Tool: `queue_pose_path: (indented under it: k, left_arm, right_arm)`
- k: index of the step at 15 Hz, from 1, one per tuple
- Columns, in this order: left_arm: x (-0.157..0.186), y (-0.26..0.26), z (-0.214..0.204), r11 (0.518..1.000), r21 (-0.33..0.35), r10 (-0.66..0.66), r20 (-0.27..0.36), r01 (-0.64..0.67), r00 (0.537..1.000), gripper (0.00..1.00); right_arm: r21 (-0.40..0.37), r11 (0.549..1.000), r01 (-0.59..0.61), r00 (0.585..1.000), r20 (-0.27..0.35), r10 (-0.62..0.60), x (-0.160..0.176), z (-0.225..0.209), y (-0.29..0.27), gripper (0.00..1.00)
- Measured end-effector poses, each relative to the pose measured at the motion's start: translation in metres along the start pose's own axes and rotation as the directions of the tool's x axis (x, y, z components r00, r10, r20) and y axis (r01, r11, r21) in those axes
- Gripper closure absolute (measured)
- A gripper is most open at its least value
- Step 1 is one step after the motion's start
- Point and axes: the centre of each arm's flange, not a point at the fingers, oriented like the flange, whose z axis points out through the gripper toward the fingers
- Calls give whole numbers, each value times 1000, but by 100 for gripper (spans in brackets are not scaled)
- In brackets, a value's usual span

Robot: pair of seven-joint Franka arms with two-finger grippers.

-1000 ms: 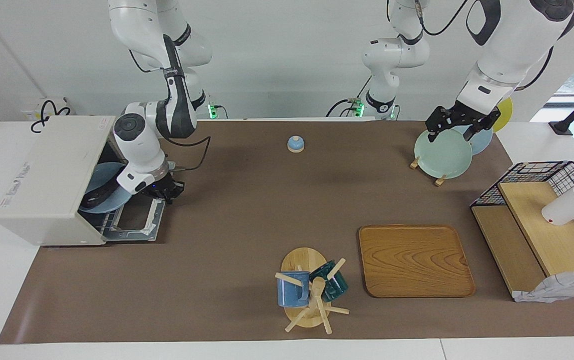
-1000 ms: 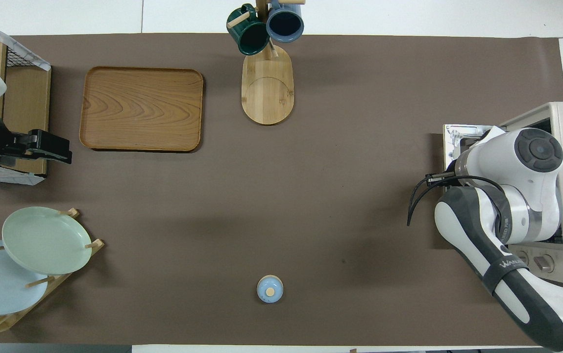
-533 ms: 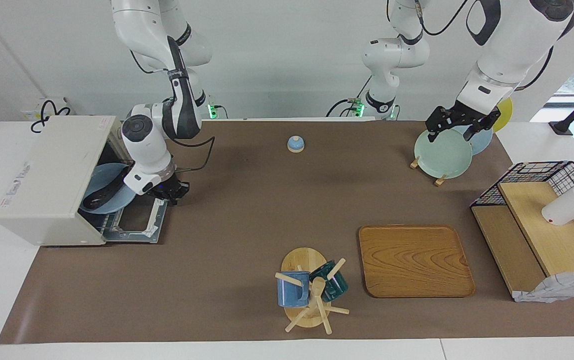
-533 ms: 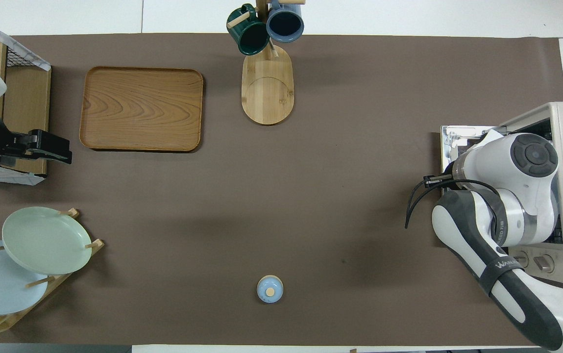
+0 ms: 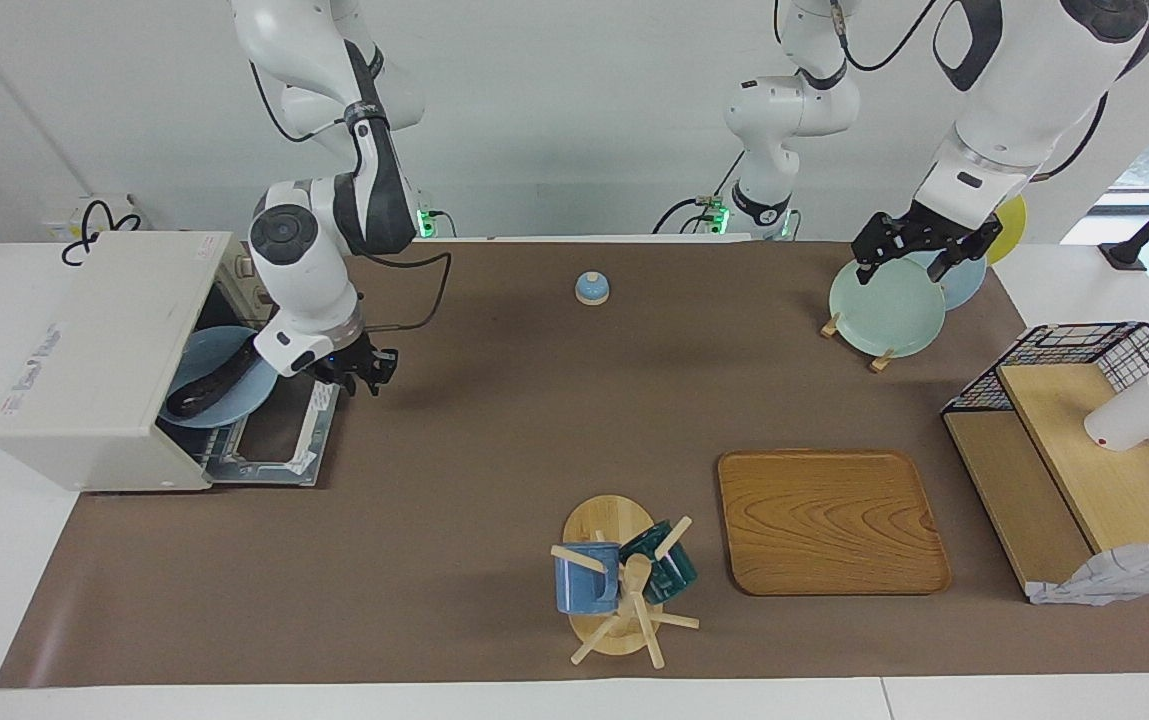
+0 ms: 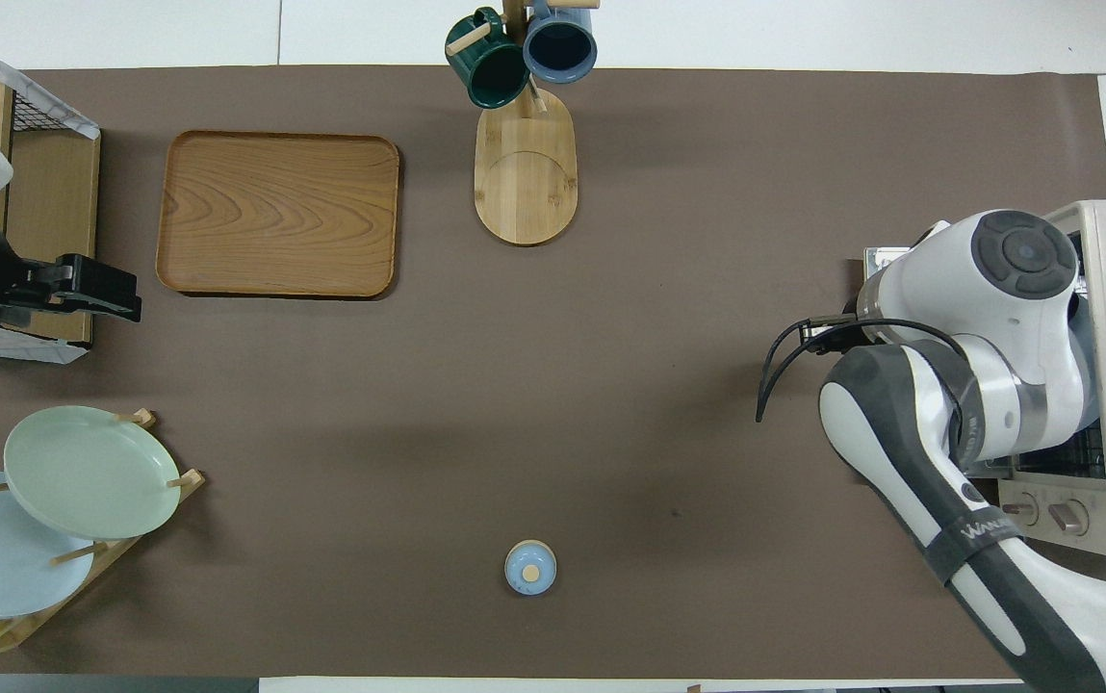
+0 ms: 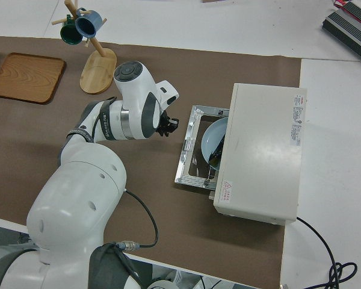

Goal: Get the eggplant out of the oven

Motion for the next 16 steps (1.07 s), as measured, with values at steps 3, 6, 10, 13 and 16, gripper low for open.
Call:
queue_pose_path:
  k: [3,6,10,13,16]
  left_arm:
    - [0,0,0,1000,0,0,0,0,1000,0]
    - [0,0,0,1000,0,0,0,0,1000,0]
    - [0,0,0,1000,0,0,0,0,1000,0]
    - [0,0,0,1000,0,0,0,0,1000,0]
    - [0,0,0,1000,0,0,0,0,1000,0]
  right_arm:
    - [-32,998,-59,998,5,59,-11,-32,46,25]
    - [-38,993,-107,994,4,108,-17,-39,79,26]
    - [-32,994,-108,994,-18,107,-22,-13,87,35]
    - [-31,995,-100,995,-16,100,-26,2,94,35]
    - [-29,998,-57,998,-29,56,-26,4,104,35]
